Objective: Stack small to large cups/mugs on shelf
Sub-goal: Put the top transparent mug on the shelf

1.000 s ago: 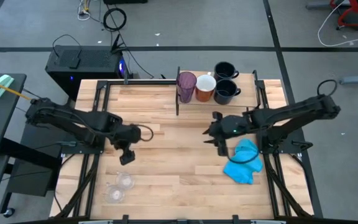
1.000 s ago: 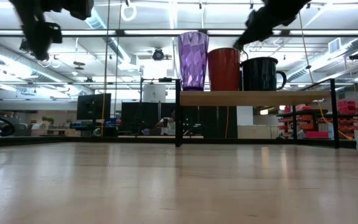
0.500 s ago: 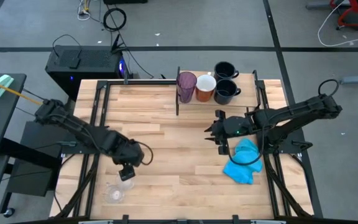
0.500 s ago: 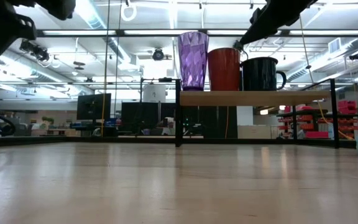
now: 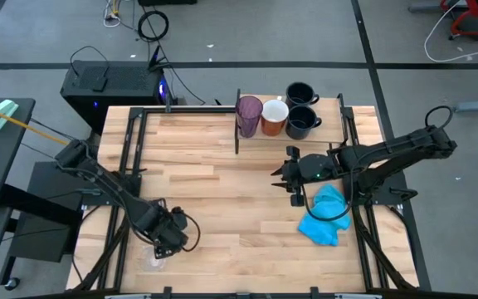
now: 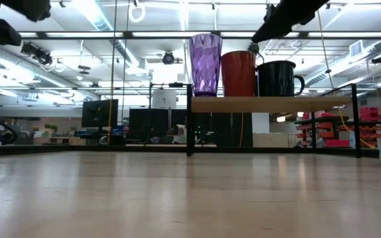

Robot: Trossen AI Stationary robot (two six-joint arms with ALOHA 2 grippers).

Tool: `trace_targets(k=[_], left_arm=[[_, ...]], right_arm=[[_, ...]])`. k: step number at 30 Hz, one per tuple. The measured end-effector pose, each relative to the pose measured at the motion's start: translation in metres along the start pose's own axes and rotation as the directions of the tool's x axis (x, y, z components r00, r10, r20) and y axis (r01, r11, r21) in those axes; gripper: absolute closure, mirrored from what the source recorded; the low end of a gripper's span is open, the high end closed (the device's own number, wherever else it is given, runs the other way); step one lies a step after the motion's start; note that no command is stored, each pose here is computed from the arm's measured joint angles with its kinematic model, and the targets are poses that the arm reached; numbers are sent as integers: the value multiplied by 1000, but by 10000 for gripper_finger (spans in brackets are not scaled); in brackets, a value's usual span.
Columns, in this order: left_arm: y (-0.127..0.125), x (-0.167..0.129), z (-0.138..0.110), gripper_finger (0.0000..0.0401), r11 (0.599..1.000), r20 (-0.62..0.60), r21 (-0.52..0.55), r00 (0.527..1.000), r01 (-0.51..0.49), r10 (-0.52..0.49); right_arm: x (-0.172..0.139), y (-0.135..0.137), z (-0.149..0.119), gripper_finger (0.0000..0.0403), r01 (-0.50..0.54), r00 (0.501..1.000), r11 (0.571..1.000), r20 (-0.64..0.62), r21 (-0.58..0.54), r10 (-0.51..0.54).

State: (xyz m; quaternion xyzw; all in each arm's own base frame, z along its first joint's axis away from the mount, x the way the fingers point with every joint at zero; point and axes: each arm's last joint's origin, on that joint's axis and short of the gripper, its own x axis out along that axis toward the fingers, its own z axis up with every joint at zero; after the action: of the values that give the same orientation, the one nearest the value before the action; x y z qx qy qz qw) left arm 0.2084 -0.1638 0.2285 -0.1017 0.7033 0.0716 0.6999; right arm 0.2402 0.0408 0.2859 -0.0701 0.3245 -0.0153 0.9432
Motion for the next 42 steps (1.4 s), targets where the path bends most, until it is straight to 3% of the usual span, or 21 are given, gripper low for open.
trace_targets(k=[9, 14, 18, 23, 31, 37, 42], left_arm=[[-9, 26, 8, 159, 993, -46, 83, 996, -78, 82], [-14, 38, 12, 195, 989, -55, 116, 994, -87, 94], [-15, 41, 14, 262, 986, -53, 142, 994, -83, 92], [-14, 41, 28, 383, 977, -2, 211, 1000, -24, 25], [19, 38, 69, 395, 961, 74, 275, 997, -36, 17], [51, 34, 107, 395, 955, 168, 295, 983, 19, -71], [70, 17, 143, 396, 946, 169, 325, 984, 1, -60]], right_arm=[[1, 1, 0, 255, -2, 1000, 1000, 3, 17, 2], [3, 8, 0, 255, -21, 1000, 1000, -5, 5, 21], [6, 12, -1, 255, -33, 999, 999, -10, -7, 33], [5, 12, -1, 255, -30, 999, 1000, -14, -8, 30], [-2, 10, -1, 255, -26, 1000, 1000, -3, -2, 26], [-4, 9, -9, 255, -22, 997, 1000, -78, 3, 22], [-19, 4, -17, 255, 14, 990, 1000, -141, 18, -11]])
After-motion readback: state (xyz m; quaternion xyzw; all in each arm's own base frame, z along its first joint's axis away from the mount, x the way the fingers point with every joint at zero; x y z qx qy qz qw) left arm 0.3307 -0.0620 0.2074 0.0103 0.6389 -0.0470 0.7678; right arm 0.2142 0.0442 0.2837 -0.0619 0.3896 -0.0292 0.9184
